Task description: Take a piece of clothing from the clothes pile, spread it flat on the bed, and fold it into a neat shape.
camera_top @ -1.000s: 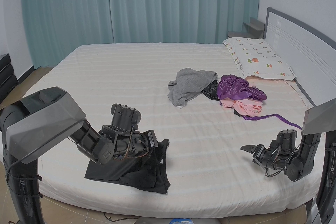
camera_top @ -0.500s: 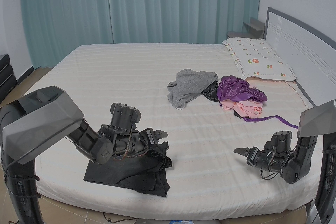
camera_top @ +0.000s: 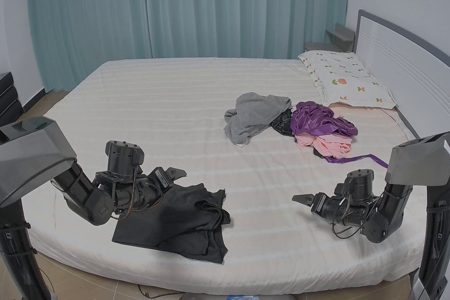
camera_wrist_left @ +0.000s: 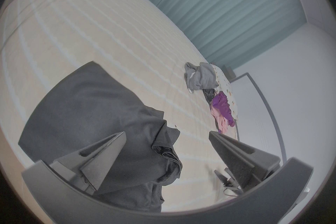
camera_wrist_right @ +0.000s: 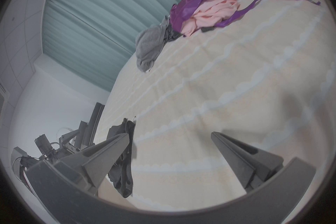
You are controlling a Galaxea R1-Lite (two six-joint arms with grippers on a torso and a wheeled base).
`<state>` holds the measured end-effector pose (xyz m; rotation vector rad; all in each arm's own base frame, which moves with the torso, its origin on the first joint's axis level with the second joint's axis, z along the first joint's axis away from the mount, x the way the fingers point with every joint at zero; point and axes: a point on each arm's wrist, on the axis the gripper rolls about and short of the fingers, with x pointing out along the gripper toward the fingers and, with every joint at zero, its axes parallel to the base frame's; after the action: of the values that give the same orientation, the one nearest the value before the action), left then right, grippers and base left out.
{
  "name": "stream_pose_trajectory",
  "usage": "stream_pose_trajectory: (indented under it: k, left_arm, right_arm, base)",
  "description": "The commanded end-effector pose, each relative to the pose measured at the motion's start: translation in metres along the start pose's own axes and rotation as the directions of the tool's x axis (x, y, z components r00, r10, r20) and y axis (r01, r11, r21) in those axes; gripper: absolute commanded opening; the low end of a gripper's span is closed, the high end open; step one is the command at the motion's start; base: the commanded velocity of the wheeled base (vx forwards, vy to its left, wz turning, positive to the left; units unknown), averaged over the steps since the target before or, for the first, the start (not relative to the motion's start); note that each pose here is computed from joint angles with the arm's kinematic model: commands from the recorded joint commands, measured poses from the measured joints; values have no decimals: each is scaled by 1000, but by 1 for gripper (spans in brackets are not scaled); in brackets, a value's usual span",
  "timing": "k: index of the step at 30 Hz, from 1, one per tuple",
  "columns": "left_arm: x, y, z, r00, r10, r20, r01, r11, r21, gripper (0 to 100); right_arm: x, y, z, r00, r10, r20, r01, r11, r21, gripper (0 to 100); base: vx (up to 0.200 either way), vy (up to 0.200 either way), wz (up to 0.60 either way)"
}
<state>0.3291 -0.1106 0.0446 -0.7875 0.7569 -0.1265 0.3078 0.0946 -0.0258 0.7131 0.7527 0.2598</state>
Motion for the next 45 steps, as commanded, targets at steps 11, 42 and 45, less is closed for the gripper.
stream_pose_trajectory:
  k: [11,42,45]
  left_arm:
    - [-18,48,14,999,37,18,-32,975,-221,100]
    - [-17,70,20,999,42,-25,-47,964,-263,100]
    - [-17,69,20,999,40,-25,-46,965,-260,100]
  right_arm:
    - [49,63,4,996,48,-70,-57,990,-128,100]
    - [101,81,-2,983,-139,-116,61,857,-512,100]
    - [102,79,-3,980,-161,-114,76,842,-534,0]
  base:
    - [0,200,0]
    - [0,123,0]
    - [0,0,0]
